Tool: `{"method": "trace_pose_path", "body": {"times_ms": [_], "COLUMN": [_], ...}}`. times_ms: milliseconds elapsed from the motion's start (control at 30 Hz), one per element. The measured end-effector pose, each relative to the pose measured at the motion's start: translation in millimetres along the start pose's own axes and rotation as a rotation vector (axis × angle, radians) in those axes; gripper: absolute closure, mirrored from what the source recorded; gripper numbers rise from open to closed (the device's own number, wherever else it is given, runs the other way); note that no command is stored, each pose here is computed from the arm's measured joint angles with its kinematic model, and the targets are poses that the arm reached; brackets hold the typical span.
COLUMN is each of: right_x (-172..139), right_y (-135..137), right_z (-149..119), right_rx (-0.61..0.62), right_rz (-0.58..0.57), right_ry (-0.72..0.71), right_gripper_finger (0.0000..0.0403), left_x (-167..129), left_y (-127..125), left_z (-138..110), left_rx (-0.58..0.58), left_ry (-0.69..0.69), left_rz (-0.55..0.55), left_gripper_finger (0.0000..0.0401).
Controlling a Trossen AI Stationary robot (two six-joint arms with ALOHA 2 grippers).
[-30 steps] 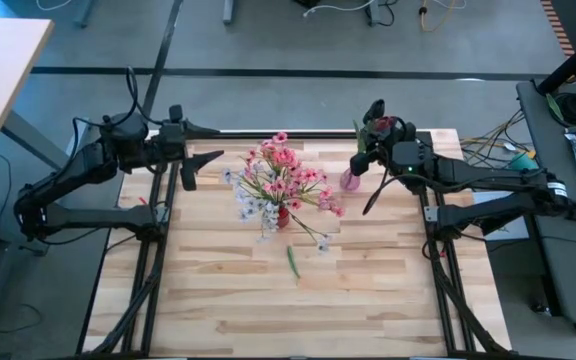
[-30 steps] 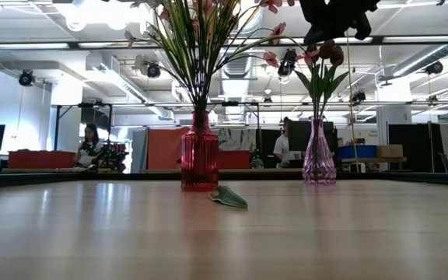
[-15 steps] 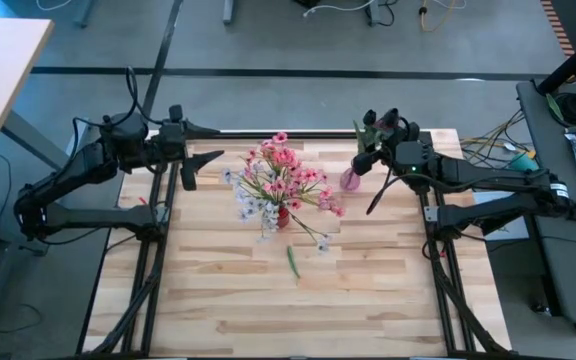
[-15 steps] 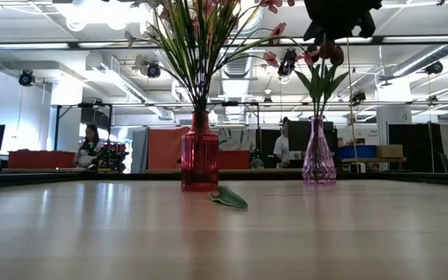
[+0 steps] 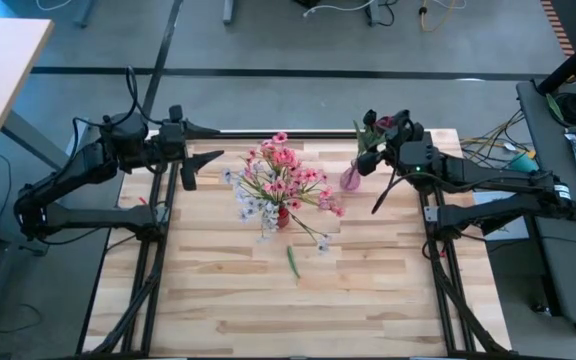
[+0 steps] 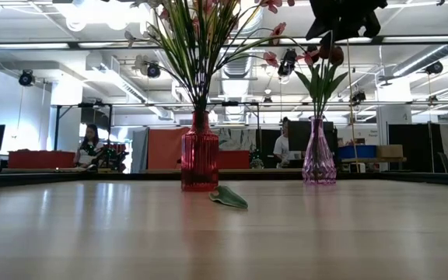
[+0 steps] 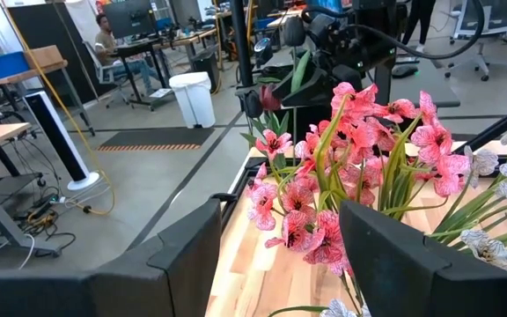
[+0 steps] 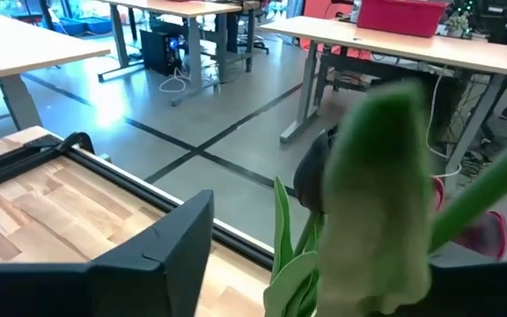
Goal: Sort flowers into vase by color
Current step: Put the black tulip into the violet vase
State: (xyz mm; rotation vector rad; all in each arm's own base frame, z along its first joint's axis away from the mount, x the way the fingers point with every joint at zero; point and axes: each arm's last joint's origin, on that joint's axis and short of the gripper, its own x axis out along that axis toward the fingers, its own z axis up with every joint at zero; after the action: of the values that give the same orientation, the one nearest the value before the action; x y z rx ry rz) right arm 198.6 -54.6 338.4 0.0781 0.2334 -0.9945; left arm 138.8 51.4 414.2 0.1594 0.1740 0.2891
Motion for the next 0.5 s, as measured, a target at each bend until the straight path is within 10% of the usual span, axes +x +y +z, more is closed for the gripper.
{"method": "trace_pose_path", "body": {"times_ms": [500], "right_x": [10.5], "right_y": [14.4], "right_z": [11.3], "right_rx": [-0.103], "right_rz": [0.024], "right_ry": [0.013], "right_gripper_finger": [0.0388], "left_x": [0.0], "left_y": [0.0], "left_z": [0.0], "left_rx": [0.000], "left_ry": [0.000], "left_rz": [0.000], "left_gripper_finger": [0.0186]}}
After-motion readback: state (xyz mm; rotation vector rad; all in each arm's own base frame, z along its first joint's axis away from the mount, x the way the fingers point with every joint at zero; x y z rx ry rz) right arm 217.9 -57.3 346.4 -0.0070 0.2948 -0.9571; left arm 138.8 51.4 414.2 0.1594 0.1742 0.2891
